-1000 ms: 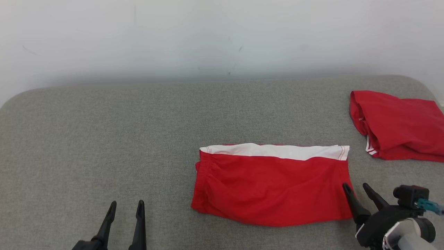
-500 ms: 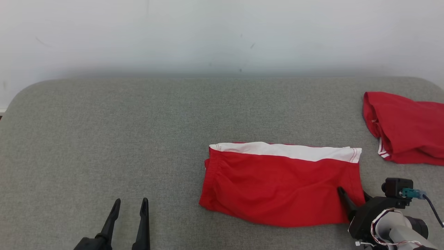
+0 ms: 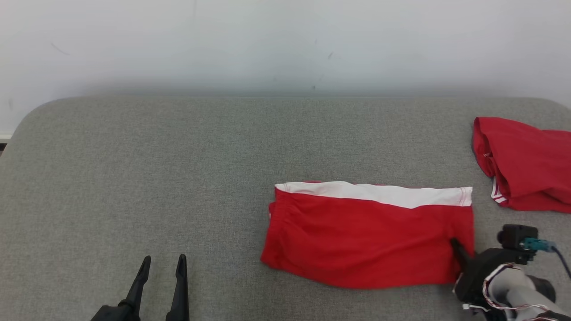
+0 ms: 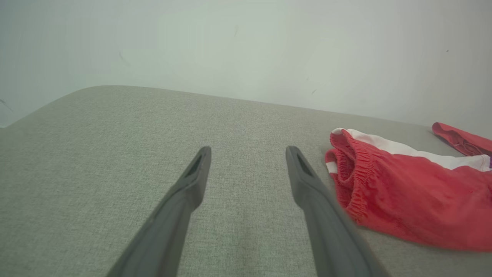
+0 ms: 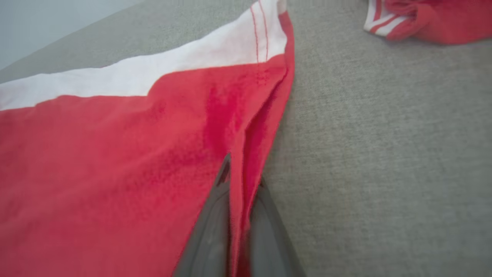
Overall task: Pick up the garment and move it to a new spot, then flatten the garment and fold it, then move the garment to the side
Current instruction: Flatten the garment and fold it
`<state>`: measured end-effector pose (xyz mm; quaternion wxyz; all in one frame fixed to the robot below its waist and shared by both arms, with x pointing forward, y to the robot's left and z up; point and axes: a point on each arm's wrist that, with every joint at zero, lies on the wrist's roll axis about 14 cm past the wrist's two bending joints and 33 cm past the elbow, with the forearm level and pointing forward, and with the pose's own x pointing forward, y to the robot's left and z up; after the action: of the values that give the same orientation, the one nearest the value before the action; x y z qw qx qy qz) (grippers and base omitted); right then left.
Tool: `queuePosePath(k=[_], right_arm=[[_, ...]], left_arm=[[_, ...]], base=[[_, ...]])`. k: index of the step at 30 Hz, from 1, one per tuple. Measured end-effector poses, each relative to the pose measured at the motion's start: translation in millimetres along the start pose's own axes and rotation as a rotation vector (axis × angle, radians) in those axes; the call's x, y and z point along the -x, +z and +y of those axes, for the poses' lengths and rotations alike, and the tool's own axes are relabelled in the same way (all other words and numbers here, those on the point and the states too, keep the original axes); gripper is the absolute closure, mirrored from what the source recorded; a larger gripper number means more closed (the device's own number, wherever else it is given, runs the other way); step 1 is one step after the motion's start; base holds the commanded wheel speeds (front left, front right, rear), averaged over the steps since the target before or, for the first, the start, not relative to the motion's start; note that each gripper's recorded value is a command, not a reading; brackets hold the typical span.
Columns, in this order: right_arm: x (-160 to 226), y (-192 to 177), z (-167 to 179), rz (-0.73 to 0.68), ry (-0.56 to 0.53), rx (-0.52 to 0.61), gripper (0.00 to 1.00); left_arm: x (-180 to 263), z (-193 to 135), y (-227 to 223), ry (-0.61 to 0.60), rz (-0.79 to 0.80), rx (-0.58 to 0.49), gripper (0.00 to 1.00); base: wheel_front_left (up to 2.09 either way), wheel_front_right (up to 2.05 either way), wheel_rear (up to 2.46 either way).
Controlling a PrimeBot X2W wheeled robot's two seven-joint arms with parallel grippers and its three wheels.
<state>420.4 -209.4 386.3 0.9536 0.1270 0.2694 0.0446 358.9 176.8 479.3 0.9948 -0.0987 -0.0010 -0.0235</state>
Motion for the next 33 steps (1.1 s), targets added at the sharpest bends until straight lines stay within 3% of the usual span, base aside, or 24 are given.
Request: queuePosePath(k=[6,15,22,33], right_arm=[[11.9,15.3,-35.9,-0.04,-0.075,0.028,1.0],[15.0,42.4,-4.5,-0.135,0.03,-0.007,1.0],[23.7,70.8,67.5,-0.208,0.254,-0.031,1.0],[22.6,52.0,165.5,-0.139,0.489,-0.012,1.0]], left_arm=[[-0.4,-1.5,0.2,-0.005,-0.001,0.003,0.0],[1.6,-5.8,-2.1,-0.018,0.006,0.006,0.0],[3.0,-10.8,-0.2,-0.033,0.0,0.005,0.0],[9.2,-10.2,-2.0,-0.026,0.005,0.013,0.0]], base=[[0.0,0.0,0.0],[0.0,0.0,0.0],[0.0,0.0,0.0],[0.0,0.0,0.0]])
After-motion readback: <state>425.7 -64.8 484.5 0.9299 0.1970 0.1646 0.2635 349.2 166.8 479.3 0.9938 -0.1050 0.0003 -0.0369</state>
